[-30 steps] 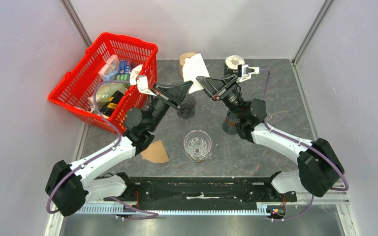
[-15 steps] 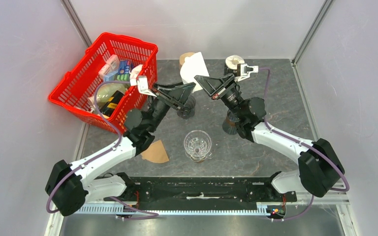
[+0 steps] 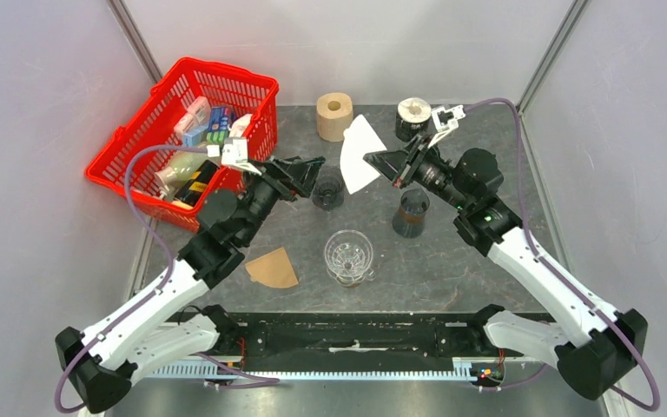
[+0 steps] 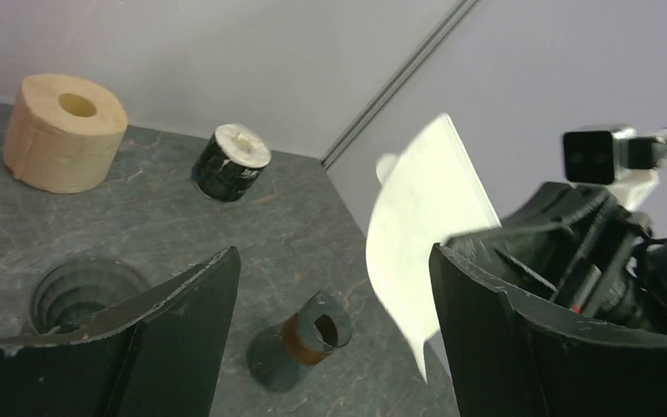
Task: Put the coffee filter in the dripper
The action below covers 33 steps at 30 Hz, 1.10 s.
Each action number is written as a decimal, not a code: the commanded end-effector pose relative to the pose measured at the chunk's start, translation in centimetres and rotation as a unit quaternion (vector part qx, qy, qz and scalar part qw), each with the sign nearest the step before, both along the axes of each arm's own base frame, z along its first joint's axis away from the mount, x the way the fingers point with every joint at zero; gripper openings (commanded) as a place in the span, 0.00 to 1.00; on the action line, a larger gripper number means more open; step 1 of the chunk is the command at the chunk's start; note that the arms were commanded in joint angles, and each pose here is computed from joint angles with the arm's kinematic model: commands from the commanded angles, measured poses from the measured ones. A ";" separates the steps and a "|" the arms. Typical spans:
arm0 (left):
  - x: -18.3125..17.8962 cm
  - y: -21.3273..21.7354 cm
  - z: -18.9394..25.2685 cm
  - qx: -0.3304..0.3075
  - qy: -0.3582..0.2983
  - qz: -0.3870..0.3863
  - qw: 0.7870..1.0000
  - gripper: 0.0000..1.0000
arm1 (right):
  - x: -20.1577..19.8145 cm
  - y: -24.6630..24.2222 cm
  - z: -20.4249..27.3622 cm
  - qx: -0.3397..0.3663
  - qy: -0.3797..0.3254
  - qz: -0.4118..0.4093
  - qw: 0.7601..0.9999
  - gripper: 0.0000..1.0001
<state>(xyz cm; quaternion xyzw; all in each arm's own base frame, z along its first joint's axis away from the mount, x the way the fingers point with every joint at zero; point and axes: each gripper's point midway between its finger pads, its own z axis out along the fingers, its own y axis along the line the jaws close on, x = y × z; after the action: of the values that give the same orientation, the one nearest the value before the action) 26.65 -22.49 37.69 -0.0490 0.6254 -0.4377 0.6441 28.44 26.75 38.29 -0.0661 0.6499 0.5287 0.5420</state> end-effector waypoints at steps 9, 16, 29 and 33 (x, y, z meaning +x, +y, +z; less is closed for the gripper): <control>0.3 -3.9 0.5 0.129 -0.010 -0.130 0.983 0.89 | -4.7 -2.6 -3.3 -0.184 -0.068 0.072 0.978 0.00; 1.4 -2.3 -0.9 0.093 -0.017 -0.236 0.967 0.89 | -4.4 -2.8 -2.3 -0.123 -0.023 0.120 0.985 0.00; 0.7 -3.5 -1.5 0.061 -0.030 -0.314 0.947 0.93 | -4.8 -1.2 -0.9 -0.048 -0.015 0.230 0.972 0.00; 1.3 -3.9 -1.8 0.054 -0.017 -0.318 0.946 0.93 | -5.2 -1.1 -0.5 -0.037 -0.017 0.242 0.969 0.00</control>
<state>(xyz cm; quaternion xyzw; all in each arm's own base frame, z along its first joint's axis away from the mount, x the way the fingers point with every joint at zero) 28.15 -25.91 35.02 0.1910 0.6320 -0.5643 0.4955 24.69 25.56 35.58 -0.2220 0.6612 0.5940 0.4009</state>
